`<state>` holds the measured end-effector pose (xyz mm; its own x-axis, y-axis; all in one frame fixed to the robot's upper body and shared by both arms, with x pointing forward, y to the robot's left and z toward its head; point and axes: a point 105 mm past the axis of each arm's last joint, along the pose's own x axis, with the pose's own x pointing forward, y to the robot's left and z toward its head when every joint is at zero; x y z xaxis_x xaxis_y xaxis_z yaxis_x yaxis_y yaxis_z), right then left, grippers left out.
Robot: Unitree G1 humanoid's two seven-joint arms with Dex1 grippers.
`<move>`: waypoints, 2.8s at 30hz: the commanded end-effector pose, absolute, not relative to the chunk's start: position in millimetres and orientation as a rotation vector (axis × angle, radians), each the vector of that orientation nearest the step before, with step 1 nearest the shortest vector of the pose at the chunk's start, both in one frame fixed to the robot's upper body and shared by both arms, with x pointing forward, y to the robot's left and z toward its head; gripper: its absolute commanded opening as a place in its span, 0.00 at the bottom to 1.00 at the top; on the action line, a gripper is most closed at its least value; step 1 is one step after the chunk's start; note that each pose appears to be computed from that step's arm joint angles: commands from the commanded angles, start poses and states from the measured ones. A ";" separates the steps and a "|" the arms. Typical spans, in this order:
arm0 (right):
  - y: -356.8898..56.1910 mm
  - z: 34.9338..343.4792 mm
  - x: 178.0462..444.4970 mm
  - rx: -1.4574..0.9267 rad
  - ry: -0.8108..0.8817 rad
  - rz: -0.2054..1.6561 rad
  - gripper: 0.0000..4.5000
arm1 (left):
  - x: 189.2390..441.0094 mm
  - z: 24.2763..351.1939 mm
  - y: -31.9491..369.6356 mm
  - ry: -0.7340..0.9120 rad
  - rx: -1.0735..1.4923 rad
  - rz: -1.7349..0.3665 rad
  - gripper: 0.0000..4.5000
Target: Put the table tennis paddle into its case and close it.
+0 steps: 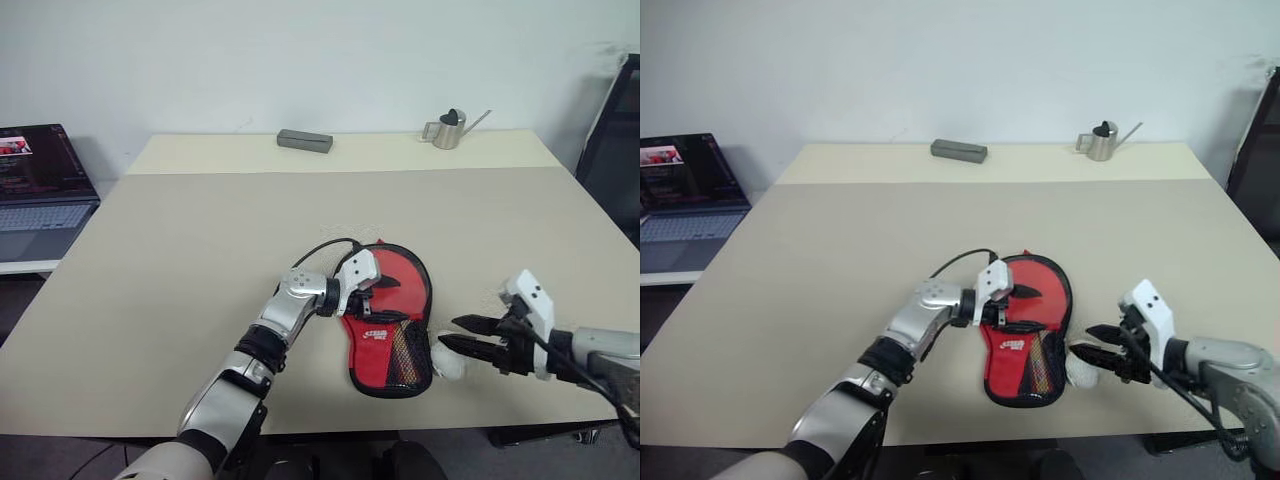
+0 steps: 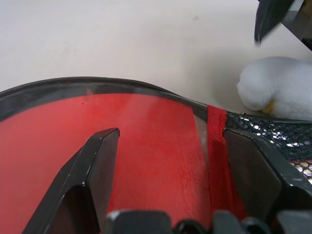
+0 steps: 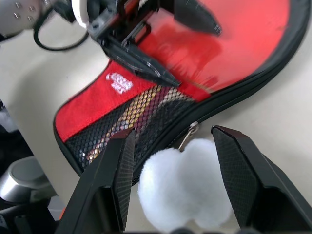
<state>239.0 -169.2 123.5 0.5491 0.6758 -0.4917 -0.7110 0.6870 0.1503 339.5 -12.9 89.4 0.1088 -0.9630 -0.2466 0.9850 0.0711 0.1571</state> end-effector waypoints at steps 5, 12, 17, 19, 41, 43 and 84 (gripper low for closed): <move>-172.4 118.3 243.2 -0.055 0.544 0.822 0.65 | 338.6 96.3 -20.1 0.047 0.327 -1.485 0.82; -177.8 103.2 232.2 -0.079 0.610 0.818 0.99 | 338.2 95.0 -18.9 0.047 0.331 -1.483 0.82; -177.2 92.6 228.2 -0.079 0.633 0.811 0.99 | 337.9 95.3 -19.4 0.046 0.334 -1.486 0.82; -177.7 90.0 231.1 -0.075 0.631 0.793 0.99 | 337.9 95.3 -19.1 0.046 0.336 -1.487 0.82; -180.8 87.8 219.0 -0.180 0.656 0.779 0.13 | 328.6 67.4 -12.3 0.122 0.398 -1.519 0.82; -181.1 93.6 211.1 -0.181 0.658 0.793 0.11 | 326.6 63.3 -13.4 0.130 0.402 -1.525 0.82; -155.0 97.5 145.8 -0.211 0.779 1.088 0.30 | 321.5 53.8 -29.4 0.128 0.427 -1.547 0.82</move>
